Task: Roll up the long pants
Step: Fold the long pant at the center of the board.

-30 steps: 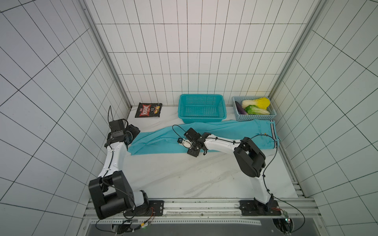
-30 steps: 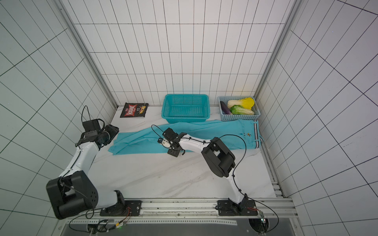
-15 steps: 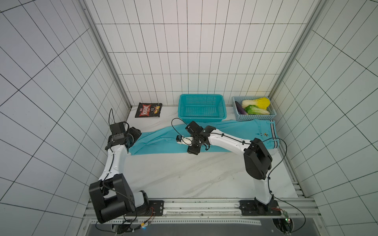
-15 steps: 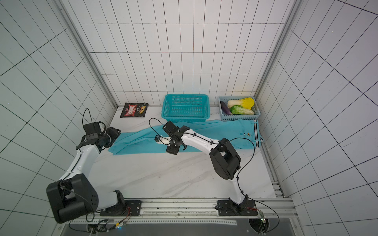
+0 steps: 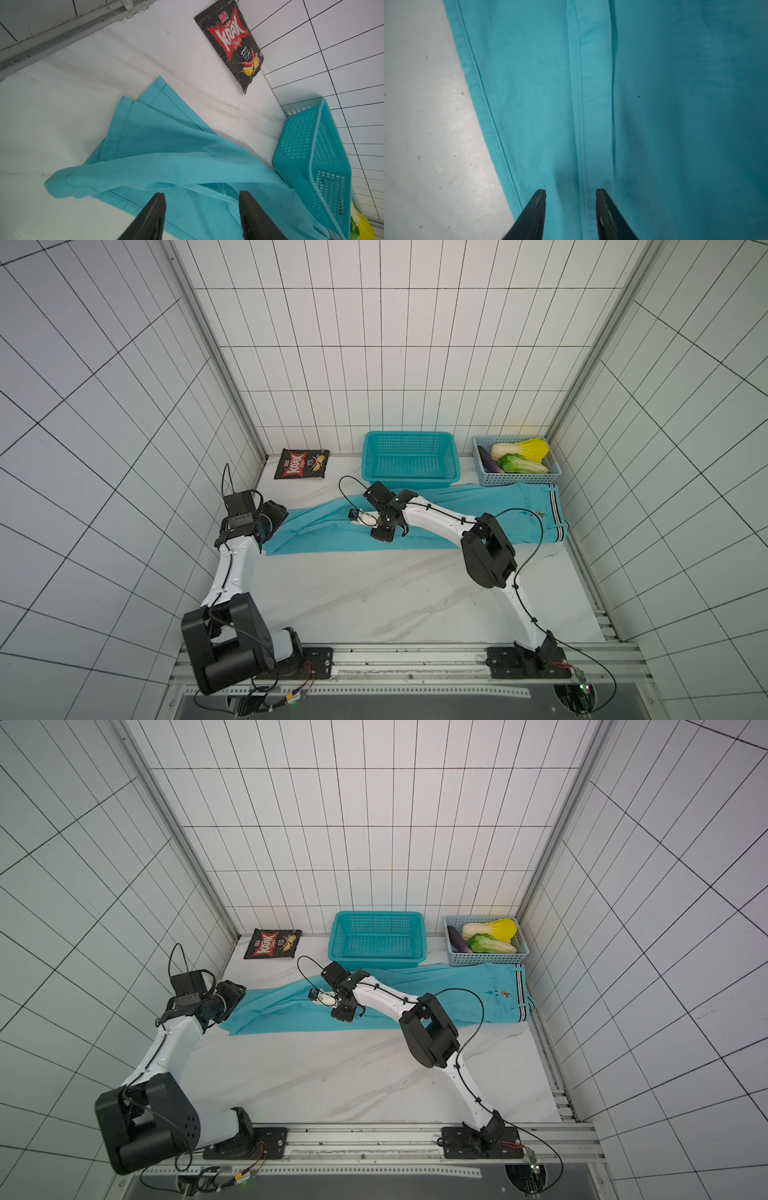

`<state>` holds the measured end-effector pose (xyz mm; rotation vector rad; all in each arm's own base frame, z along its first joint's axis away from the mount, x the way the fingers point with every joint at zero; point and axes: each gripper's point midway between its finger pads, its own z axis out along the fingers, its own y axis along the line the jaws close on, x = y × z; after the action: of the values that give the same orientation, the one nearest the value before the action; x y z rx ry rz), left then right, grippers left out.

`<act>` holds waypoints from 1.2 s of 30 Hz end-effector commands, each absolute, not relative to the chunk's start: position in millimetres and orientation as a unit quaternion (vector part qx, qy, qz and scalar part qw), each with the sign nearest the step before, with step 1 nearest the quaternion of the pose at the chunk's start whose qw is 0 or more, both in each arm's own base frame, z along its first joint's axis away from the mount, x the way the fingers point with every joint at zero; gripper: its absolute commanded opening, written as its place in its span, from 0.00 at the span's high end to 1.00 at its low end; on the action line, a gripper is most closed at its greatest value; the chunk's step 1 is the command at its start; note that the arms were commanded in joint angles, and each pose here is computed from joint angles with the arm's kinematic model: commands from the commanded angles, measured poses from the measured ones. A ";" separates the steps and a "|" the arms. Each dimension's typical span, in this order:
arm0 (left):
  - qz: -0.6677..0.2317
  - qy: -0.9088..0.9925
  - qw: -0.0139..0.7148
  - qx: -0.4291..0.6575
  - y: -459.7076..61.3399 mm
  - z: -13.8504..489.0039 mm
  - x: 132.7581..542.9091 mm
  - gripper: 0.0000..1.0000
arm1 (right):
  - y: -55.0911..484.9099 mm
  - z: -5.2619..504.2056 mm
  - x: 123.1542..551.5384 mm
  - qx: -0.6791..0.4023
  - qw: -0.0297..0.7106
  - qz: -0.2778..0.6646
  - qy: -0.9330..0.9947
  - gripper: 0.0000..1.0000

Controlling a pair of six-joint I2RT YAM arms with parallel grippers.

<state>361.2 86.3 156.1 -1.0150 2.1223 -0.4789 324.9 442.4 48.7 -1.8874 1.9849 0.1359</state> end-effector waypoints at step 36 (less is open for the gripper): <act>-0.114 0.825 0.377 -0.404 110.9 156.4 353.1 0.38 | 391.3 78.8 263.4 -0.681 0.117 0.067 0.719 1.00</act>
<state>353.5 101.1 152.8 -1.0487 2.1155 -0.3585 297.2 415.3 130.3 -1.8883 1.9545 0.1653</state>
